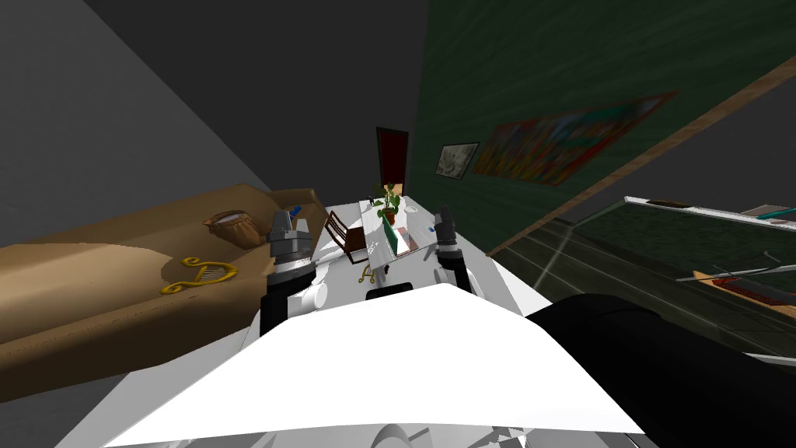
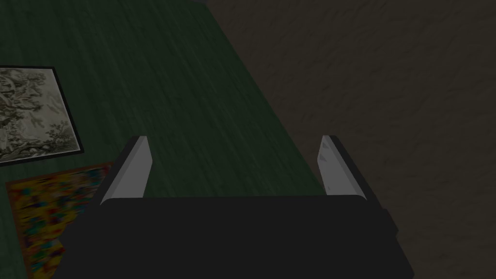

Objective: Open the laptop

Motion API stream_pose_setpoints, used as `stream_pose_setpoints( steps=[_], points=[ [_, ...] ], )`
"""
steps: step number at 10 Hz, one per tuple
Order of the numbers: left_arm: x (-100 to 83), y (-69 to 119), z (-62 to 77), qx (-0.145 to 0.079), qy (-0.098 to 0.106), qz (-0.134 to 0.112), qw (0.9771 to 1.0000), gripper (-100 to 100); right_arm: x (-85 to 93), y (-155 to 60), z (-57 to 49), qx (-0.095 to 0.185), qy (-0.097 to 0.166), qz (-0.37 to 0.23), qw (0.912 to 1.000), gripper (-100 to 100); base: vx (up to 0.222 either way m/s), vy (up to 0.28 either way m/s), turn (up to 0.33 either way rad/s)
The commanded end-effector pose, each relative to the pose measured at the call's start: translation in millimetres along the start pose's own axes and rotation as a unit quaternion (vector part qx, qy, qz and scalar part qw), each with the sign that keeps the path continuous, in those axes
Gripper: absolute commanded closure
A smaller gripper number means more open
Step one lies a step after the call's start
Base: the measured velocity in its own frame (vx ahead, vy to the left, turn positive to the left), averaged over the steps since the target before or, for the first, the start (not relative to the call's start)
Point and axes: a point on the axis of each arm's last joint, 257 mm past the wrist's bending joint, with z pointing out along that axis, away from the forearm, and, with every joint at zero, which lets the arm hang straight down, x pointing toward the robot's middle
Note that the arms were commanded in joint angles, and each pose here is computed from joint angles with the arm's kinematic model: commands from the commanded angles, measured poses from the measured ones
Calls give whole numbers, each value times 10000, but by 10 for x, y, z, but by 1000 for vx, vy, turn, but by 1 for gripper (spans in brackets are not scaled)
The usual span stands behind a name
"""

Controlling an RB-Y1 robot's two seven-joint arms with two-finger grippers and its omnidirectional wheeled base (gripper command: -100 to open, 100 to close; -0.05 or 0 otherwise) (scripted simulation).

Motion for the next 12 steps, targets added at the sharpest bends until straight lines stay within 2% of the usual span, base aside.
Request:
stream_pose_setpoints(
  steps=[1, 9, 10, 12],
  points=[
    [0, 0, 0, 0, 0, 0, 10000, 0, 0, 0, 0, 0, 0, 0, 10000, 0, 0, 0, 0],
    [0, -2, 1, 2, 0, 0, 10000, 0, 0, 2, 0, -2, 0, 0, 10000, 0, 0, 0, 0],
    [0, -2, 1, 2, 0, 0, 10000, 0, 25, -34, -18, 22, 157, -228, 9996, -100, 10, 21, -6],
    [0, 1, -1, -1, 0, 0, 10000, 0, 48, -87, -43, 59, 342, -549, 9979, -100, 6, 43, -14]
  ],
)
